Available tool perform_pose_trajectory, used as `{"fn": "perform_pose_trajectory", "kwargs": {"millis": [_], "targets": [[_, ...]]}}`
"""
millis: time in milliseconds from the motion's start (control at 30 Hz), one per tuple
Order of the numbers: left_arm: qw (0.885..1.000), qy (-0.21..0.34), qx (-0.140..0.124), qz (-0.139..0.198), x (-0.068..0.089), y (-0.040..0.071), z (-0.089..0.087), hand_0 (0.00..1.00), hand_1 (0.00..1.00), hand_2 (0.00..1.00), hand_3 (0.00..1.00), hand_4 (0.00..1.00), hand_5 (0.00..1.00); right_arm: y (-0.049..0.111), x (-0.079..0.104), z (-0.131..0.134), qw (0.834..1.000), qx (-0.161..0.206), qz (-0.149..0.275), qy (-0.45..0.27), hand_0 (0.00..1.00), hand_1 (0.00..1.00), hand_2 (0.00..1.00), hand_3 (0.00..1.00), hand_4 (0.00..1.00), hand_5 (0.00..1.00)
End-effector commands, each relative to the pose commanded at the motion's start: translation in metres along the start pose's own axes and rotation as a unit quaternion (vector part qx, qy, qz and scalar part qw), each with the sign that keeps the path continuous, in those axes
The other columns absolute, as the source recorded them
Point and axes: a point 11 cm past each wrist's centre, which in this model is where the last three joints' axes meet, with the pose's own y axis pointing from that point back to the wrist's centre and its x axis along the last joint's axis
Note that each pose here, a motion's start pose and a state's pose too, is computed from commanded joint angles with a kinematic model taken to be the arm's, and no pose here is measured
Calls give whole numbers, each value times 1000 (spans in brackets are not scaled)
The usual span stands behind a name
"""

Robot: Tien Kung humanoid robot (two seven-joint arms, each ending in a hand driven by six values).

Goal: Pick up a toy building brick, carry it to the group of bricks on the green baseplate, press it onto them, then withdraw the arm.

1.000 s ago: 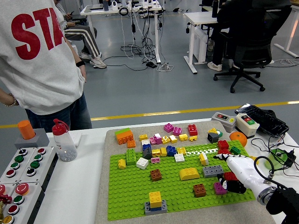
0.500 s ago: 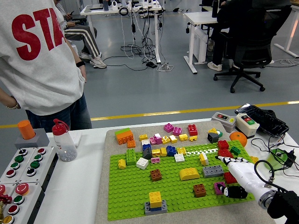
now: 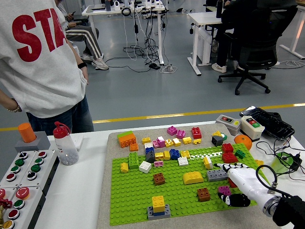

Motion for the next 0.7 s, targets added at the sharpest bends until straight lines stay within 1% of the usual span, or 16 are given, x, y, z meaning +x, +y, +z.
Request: {"fn": "perform_pose_trajectory", "kwargs": {"millis": [33,200,233,400,433,600,633,700], "targets": [[1000,0,0,0,0,0,0,658,688,676,580,290,998,0,-1,0,1000,0,-3,3,914,820,869,835,704,261],[1000,0,-2,1,1,0,2,658,688,676,580,290,998,1,-2,4,1000,-5,-9,18,914,820,869,835,704,261],[1000,0,-2,1,1,0,3,658,687,676,580,291,998,0,-2,5,1000,-6,-10,21,892,809,861,797,702,257],[1000,0,-3,1,1,0,4,658,687,676,580,291,998,-1,-4,10,999,-14,-12,33,892,809,861,797,702,257],[1000,0,-3,1,1,0,4,658,687,675,580,291,998,-1,-4,11,999,-15,-13,35,889,807,858,770,701,253],[1000,0,-3,1,1,1,4,658,687,675,580,291,998,-2,-7,12,999,-17,-17,43,889,807,858,770,701,253],[1000,0,-3,0,1,1,4,658,688,676,580,291,998,-2,-8,13,999,-17,-18,45,880,805,852,750,702,253],[1000,0,-4,0,1,1,4,658,688,676,580,291,998,-3,-9,13,999,-17,-19,47,880,805,852,750,702,253]]}}
